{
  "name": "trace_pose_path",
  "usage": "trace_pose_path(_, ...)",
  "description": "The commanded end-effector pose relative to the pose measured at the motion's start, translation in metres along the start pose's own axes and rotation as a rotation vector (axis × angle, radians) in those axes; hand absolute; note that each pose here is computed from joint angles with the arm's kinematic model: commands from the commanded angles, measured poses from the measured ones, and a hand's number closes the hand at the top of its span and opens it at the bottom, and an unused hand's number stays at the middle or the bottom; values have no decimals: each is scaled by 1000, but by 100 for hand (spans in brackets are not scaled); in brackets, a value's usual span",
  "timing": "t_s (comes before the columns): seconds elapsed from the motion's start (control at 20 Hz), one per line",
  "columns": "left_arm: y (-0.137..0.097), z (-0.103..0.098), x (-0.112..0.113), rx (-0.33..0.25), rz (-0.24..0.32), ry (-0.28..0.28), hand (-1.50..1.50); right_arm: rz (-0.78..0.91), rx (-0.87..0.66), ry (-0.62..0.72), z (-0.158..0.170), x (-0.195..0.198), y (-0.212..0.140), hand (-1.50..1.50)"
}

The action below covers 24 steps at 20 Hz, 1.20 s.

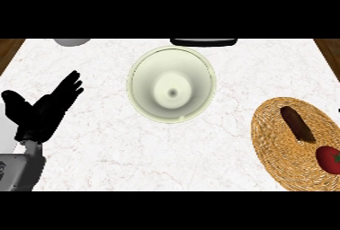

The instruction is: Pick the tomato from the placemat and place it in the bowl

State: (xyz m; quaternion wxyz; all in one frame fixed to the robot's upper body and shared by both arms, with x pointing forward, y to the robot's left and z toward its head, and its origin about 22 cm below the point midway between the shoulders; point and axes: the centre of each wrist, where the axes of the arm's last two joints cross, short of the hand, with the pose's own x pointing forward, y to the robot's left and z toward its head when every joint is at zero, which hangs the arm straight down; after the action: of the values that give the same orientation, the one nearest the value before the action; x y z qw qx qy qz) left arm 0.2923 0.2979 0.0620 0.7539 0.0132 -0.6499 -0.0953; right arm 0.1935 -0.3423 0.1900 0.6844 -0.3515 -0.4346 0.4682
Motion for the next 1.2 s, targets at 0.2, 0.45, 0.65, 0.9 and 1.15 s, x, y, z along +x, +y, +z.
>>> trace_pose_path(0.2,3,9,-12,-14,-4,-3,0,57,36,64,-20,-13,12,-150)
trace_pose_path(0.45,3,-5,0,4,1,0,0,55,57,88,-25,-15,8,-150)
trace_pose_path(0.65,6,16,-5,4,-10,-21,0,69,67,104,-34,-17,6,-150)
trace_pose_path(0.9,0,-1,-4,5,-13,-4,0,54,31,119,-42,-14,32,-150)
trace_pose_path(1.15,-19,-5,-9,7,1,-11,0,38,72,139,-56,-21,26,-150)
